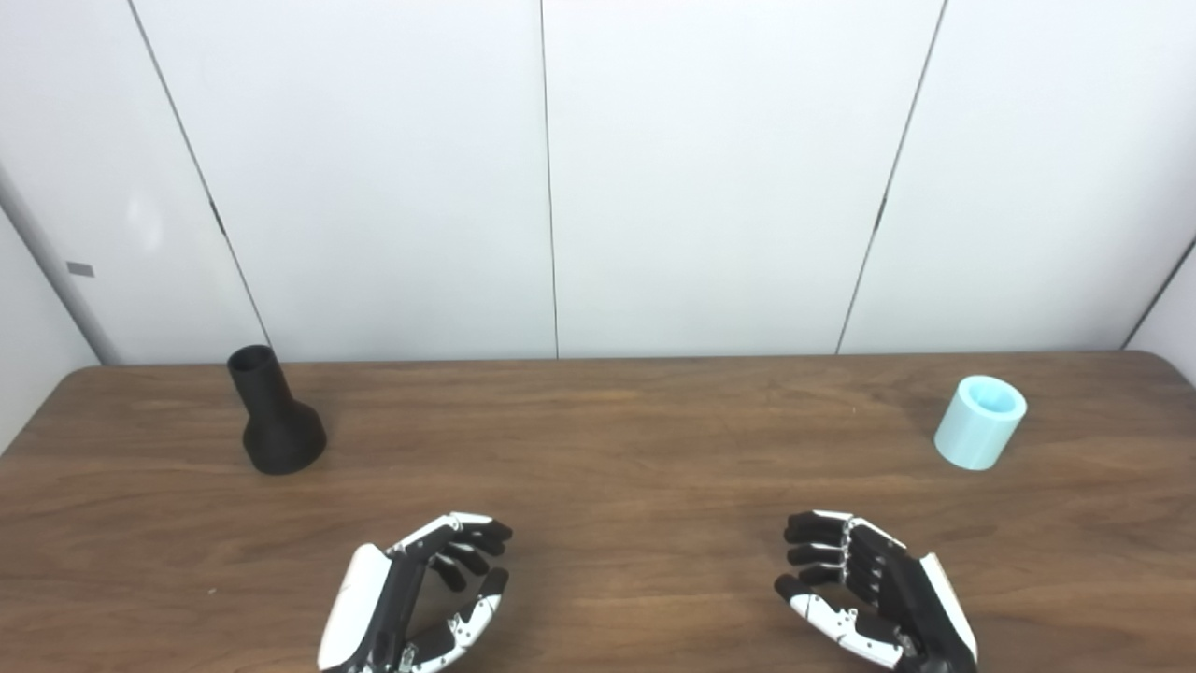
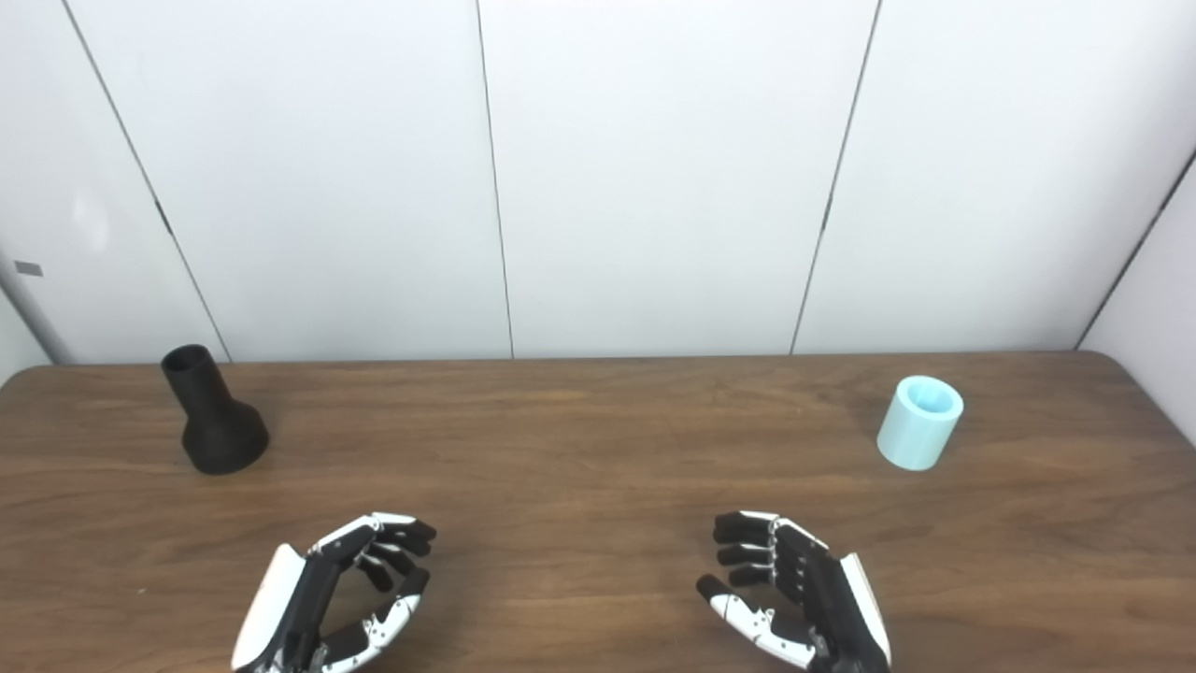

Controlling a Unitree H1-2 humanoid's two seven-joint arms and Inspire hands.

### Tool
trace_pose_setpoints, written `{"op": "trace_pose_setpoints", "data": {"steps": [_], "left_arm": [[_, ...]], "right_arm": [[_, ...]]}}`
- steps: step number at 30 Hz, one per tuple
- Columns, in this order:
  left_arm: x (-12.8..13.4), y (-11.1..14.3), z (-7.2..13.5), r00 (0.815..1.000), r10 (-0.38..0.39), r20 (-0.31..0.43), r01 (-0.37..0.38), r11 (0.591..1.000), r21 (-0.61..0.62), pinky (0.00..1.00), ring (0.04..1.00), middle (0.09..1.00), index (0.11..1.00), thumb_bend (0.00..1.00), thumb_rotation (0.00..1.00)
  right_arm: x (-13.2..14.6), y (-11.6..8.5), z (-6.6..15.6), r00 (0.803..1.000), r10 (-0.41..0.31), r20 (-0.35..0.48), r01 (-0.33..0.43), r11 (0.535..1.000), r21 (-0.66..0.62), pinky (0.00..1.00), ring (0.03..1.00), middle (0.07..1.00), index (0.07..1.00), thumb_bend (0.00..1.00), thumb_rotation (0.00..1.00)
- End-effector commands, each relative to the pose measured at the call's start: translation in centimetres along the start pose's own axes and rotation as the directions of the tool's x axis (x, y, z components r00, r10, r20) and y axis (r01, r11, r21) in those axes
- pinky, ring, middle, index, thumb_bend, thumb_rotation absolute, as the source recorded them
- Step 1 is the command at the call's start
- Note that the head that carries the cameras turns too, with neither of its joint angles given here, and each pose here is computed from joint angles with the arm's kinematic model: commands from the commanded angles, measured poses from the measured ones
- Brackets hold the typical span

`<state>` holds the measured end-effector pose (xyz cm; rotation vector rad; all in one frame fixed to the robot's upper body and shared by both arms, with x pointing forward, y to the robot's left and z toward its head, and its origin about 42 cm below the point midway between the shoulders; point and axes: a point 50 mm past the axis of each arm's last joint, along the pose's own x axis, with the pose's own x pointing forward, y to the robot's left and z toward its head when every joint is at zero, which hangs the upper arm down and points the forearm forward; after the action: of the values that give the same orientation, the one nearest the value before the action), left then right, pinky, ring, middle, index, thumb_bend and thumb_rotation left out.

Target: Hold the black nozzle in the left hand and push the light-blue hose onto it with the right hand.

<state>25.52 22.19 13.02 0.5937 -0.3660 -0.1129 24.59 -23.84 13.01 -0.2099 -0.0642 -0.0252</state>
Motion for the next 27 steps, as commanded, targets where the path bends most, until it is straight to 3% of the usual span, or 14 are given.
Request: {"op": "trace_pose_setpoints", "data": {"steps": [1, 20, 27], "left_arm": [[-0.8, -0.5, -0.9, 1.0, -0.008, -0.017, 0.008, 1.0, -0.002, 0.43, 0.54, 0.607, 0.625, 0.29, 0.06], [-0.8, -0.6, -0.7, 1.0, -0.01, -0.018, 0.01, 1.0, 0.007, 0.43, 0.539, 0.606, 0.626, 0.29, 0.05], [-0.3, -1.9, 0.2, 0.999, -0.017, -0.034, 0.016, 1.0, -0.009, 0.46, 0.557, 0.621, 0.626, 0.29, 0.15]], "right_arm": [[0.8, -0.2, 1.4, 0.997, -0.006, 0.072, 0.006, 1.0, -0.007, 0.56, 0.632, 0.661, 0.634, 0.29, 0.0], [0.6, -0.2, 1.5, 0.997, -0.004, 0.077, 0.004, 1.0, -0.003, 0.56, 0.632, 0.662, 0.636, 0.28, 0.0], [0.7, -1.8, 1.4, 0.998, -0.004, 0.068, 0.003, 1.0, 0.005, 0.58, 0.651, 0.686, 0.662, 0.26, 0.0]]}}
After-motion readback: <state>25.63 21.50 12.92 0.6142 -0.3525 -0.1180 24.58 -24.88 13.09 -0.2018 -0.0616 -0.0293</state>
